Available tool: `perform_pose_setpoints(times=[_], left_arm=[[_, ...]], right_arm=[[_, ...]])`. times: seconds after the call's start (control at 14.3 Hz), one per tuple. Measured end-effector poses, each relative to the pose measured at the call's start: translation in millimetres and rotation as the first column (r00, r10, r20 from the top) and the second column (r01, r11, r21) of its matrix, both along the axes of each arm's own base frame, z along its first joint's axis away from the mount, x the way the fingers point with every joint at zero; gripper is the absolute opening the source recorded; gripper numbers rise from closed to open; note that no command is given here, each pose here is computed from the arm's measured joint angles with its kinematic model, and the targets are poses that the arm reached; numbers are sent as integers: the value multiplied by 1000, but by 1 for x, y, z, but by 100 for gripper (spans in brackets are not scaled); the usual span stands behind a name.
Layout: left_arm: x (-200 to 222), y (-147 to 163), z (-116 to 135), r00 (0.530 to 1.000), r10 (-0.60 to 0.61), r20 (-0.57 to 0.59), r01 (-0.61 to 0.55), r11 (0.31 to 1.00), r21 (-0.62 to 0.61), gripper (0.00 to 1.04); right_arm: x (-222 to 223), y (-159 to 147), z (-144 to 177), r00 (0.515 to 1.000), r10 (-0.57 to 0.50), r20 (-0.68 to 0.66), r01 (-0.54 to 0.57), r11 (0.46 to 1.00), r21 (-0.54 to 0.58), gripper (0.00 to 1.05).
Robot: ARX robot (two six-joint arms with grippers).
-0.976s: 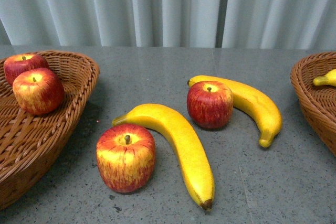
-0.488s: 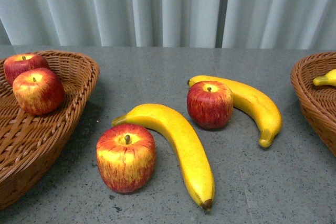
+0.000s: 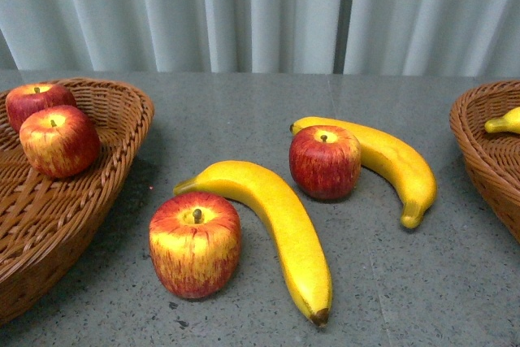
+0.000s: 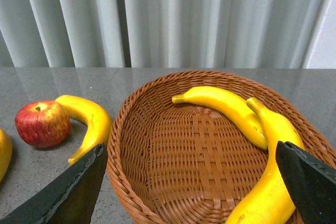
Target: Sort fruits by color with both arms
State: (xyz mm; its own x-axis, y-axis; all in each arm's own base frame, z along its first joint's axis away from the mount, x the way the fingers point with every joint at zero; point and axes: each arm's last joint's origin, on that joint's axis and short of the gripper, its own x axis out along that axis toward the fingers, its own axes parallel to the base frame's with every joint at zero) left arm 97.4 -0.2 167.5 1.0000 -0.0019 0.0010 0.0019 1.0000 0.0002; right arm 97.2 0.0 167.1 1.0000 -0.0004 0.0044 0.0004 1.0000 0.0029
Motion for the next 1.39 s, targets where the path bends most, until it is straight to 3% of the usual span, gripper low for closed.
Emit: perform_pose_setpoints(times=[0.35, 0.42, 0.49, 0.56, 0.63, 0.7, 0.98, 1.11, 1.25, 1.39], left_arm=[[0, 0, 0, 1000, 0, 0, 0, 1000, 0, 98], [0, -1, -2, 991, 68, -114, -71, 997, -19, 98], [3, -2, 2, 951, 177, -252, -185, 983, -5, 98], [10, 4, 12, 924, 302, -236, -310, 951, 1, 98], [18, 9, 30, 923, 348, -162, -354, 935, -10, 98], [27, 10, 49, 940, 329, -89, -332, 943, -15, 98], [45, 13, 77, 956, 293, -3, -293, 956, 2, 98], [80, 10, 103, 982, 183, 45, -185, 981, 61, 98], [127, -14, 112, 994, -68, -83, 79, 985, 150, 98], [152, -54, 107, 915, -318, -250, 370, 908, 198, 98]], right_arm=[[0, 0, 0, 1000, 0, 0, 0, 1000, 0, 98], [0, 0, 0, 1000, 0, 0, 0, 1000, 0, 98], [0, 0, 0, 1000, 0, 0, 0, 1000, -1, 98], [0, 0, 0, 1000, 0, 1, 0, 1000, 0, 98], [0, 0, 0, 1000, 0, -2, 0, 1000, 0, 98], [0, 0, 0, 1000, 1, -1, -1, 1000, 0, 98], [0, 0, 0, 1000, 0, 0, 0, 1000, 0, 98], [0, 0, 0, 1000, 0, -1, 0, 1000, 0, 98], [0, 0, 0, 1000, 0, 0, 0, 1000, 0, 98], [0, 0, 0, 1000, 0, 0, 0, 1000, 0, 98]])
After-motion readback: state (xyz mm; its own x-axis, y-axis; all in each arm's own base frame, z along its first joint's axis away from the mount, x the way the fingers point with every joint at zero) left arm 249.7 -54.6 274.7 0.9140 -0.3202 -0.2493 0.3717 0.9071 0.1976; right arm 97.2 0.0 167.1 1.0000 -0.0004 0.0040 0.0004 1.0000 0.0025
